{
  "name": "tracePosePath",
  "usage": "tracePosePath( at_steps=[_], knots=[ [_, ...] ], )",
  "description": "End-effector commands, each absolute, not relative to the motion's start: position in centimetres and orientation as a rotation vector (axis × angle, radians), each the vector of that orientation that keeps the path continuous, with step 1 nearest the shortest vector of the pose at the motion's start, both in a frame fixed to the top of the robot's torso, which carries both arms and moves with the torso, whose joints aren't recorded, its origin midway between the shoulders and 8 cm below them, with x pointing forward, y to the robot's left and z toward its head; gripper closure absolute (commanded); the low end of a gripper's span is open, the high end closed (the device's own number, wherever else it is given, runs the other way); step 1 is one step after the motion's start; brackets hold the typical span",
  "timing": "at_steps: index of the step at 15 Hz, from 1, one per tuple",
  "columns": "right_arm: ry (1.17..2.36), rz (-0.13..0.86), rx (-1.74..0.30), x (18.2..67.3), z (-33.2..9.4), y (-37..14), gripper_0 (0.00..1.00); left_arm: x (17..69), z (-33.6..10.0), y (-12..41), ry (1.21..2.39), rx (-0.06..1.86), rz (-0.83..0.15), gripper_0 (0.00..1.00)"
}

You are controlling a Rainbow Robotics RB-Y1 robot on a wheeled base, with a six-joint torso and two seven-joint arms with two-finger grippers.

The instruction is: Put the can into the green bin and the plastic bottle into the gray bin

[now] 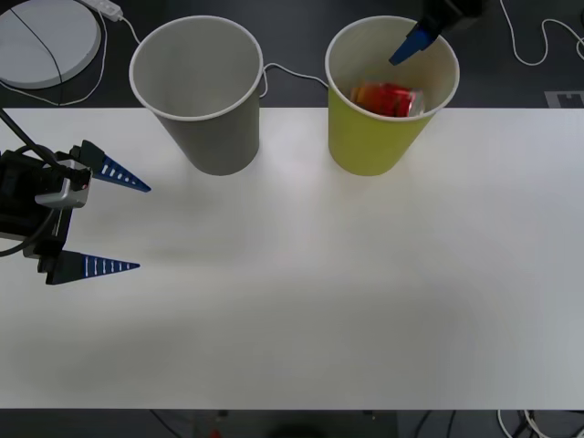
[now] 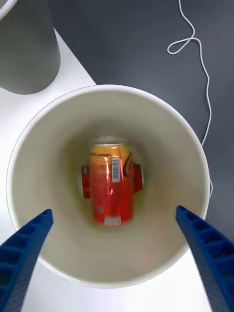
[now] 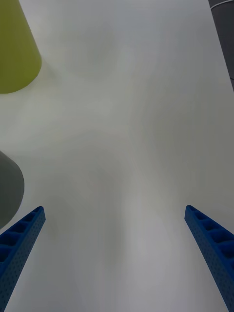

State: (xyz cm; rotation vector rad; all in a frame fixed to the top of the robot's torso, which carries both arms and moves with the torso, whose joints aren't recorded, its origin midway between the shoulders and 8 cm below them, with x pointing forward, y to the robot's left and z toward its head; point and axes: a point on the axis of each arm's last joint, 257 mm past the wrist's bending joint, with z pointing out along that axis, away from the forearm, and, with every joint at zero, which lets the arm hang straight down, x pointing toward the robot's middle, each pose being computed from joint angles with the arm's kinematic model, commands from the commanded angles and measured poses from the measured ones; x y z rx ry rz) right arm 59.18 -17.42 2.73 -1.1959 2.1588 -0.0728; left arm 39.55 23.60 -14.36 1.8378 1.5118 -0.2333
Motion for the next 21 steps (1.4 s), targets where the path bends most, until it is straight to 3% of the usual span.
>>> tracePosePath(
  at_steps=[1, 12, 17, 21],
  knots=[
    [2.133, -0.007, -1.224, 57.8, 3.4, -18.1, 0.0, 39.6, -14.4, 23.6, 1.512, 1.838, -0.233, 0.0],
    [1.818, 0.145, -1.396, 47.7, 1.9, -23.4, 0.0, 39.6, -14.4, 23.6, 1.512, 1.838, -0.233, 0.0],
    [1.694, 0.171, -1.52, 44.9, -1.1, -25.8, 0.0, 39.6, -14.4, 23.6, 1.512, 1.838, -0.233, 0.0],
    [1.597, 0.138, -1.63, 43.4, -3.6, -27.6, 0.0, 39.6, -14.4, 23.6, 1.512, 1.838, -0.233, 0.0]
  ],
)
